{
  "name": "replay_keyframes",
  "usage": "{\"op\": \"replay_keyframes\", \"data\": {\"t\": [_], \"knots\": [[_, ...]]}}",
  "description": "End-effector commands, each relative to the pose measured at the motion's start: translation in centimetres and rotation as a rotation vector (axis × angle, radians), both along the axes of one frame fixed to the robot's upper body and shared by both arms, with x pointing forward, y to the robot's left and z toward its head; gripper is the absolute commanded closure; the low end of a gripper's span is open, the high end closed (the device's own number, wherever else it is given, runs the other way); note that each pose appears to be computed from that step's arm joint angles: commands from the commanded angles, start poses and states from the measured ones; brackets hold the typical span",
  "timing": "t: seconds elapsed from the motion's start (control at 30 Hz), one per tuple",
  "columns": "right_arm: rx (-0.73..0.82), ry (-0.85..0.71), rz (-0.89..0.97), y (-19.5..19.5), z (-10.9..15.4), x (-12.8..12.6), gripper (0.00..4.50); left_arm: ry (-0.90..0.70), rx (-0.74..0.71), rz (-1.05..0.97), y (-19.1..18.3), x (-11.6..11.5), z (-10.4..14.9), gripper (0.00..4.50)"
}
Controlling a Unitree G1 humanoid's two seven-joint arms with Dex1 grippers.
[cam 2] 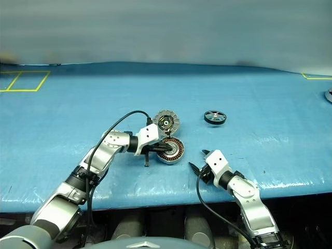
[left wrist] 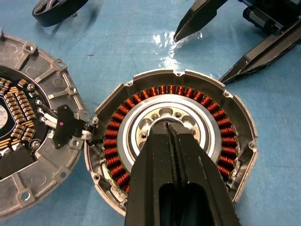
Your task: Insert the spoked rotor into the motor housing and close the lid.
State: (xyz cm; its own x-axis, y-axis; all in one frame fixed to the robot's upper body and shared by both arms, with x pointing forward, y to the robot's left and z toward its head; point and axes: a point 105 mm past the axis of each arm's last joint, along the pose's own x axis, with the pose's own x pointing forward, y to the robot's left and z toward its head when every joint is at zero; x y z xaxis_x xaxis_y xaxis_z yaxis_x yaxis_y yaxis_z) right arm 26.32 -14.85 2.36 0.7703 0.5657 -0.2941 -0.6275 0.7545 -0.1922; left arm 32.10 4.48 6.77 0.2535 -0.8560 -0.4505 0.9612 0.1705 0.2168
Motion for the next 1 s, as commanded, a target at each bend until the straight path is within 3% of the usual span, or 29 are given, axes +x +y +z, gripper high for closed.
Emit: {"op": "replay_keyframes", "data": {"t": [0.03, 0.63, 1.0], "knots": [[-0.005, 0.001, 0.004, 0.0, -0.1, -0.1, 0.71, -0.074, -0.048, 0.012, -0.2, 0.8, 2.1, 4.45], [-0.002, -0.003, 0.005, 0.3, -0.1, 0.0, 0.71, -0.063, 0.006, -0.007, -0.6, 0.8, 0.8, 4.45], [-0.001, 0.004, 0.017, 0.4, -0.3, 0.0, 0.71, -0.110, -0.070, 0.035, -0.7, 1.5, 2.4, 4.45]]}}
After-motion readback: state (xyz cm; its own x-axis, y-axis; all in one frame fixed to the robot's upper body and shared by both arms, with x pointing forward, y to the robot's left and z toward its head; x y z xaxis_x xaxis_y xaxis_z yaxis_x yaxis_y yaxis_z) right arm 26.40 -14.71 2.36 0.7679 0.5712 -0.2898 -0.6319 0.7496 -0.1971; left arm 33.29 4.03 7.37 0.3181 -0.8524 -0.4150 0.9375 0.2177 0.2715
